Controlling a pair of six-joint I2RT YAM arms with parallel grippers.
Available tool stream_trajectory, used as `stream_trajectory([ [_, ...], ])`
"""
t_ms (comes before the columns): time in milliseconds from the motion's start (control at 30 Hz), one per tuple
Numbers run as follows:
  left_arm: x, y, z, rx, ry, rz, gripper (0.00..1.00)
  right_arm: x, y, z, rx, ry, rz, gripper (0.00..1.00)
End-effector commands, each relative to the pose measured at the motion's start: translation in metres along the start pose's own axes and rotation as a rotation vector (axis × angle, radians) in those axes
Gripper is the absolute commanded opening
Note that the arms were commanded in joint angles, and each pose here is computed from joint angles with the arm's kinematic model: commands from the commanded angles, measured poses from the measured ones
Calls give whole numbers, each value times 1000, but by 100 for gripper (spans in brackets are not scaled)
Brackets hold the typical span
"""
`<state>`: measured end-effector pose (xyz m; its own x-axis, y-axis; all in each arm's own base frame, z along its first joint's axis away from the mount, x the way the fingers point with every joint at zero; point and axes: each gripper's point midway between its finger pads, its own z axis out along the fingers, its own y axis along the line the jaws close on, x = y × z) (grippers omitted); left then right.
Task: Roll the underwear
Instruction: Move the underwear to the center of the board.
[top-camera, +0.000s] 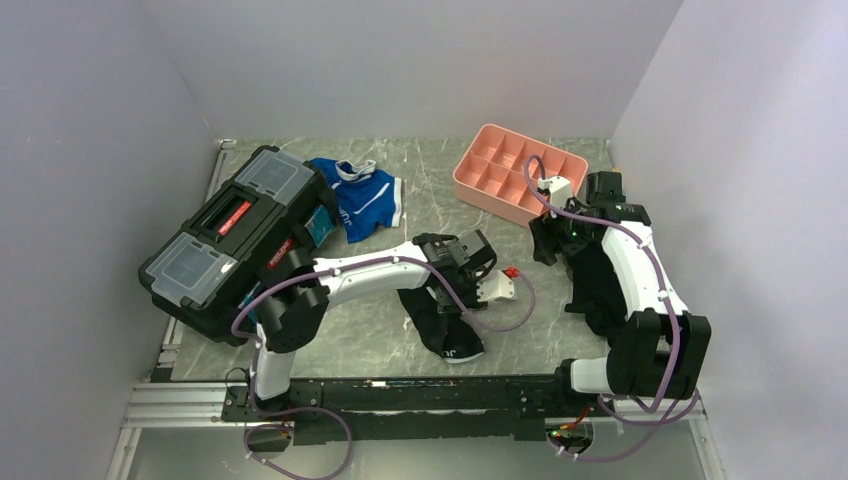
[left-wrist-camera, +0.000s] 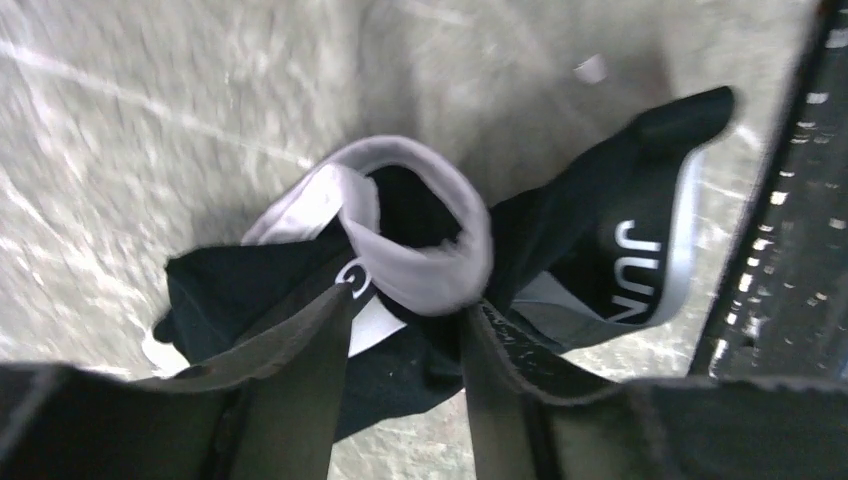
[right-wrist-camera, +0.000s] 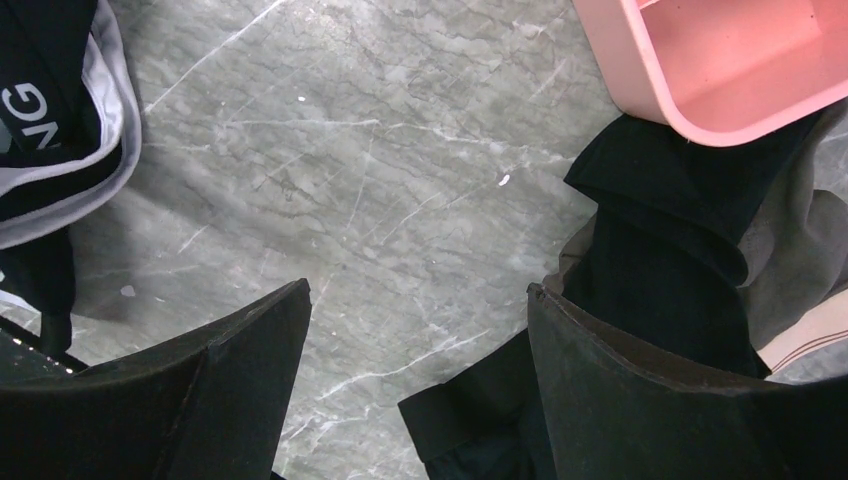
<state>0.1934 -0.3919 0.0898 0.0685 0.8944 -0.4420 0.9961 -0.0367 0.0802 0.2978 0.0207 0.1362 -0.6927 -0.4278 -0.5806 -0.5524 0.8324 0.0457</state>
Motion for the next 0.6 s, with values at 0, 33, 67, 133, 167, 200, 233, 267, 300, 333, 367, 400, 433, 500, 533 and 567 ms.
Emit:
stream_trajectory([
  [0,24,41,-5,-201,70,-78,55,-3,6,-4,-15,-27,0,81],
  [33,26,49,-11,-229,59,-102,58,-4,5,-3,-15,-31,1,81],
  [67,30,56,-17,-254,50,-123,60,-4,6,-3,-20,-34,2,81],
  [133,37,73,-33,-317,30,-158,63,-6,7,-1,-32,-41,2,81],
  [167,41,79,-41,-339,16,-173,64,-6,8,1,-38,-43,6,81],
  [200,44,87,-50,-356,-9,-193,65,-7,8,2,-46,-44,6,81],
  [233,47,90,-58,-355,-37,-210,66,-7,9,4,-55,-45,11,81],
  [267,50,95,-66,-359,-59,-234,67,-7,9,5,-62,-44,13,81],
  [300,57,103,-75,-366,-78,-265,68,-7,9,7,-69,-43,16,81],
  [333,61,107,-81,-357,-96,-285,69,-6,10,9,-78,-41,18,81],
  [367,63,110,-86,-341,-116,-307,69,-7,11,11,-88,-40,19,81],
  [400,67,113,-90,-330,-129,-329,69,-7,12,12,-96,-39,22,81],
  [433,69,116,-94,-320,-142,-348,70,-7,12,13,-104,-39,23,81],
  [500,74,120,-100,-296,-167,-375,70,-8,13,16,-117,-39,26,81],
  [533,77,123,-102,-295,-177,-387,71,-7,13,17,-121,-38,27,81],
  [567,81,129,-102,-310,-178,-400,71,-7,14,18,-126,-40,27,81],
])
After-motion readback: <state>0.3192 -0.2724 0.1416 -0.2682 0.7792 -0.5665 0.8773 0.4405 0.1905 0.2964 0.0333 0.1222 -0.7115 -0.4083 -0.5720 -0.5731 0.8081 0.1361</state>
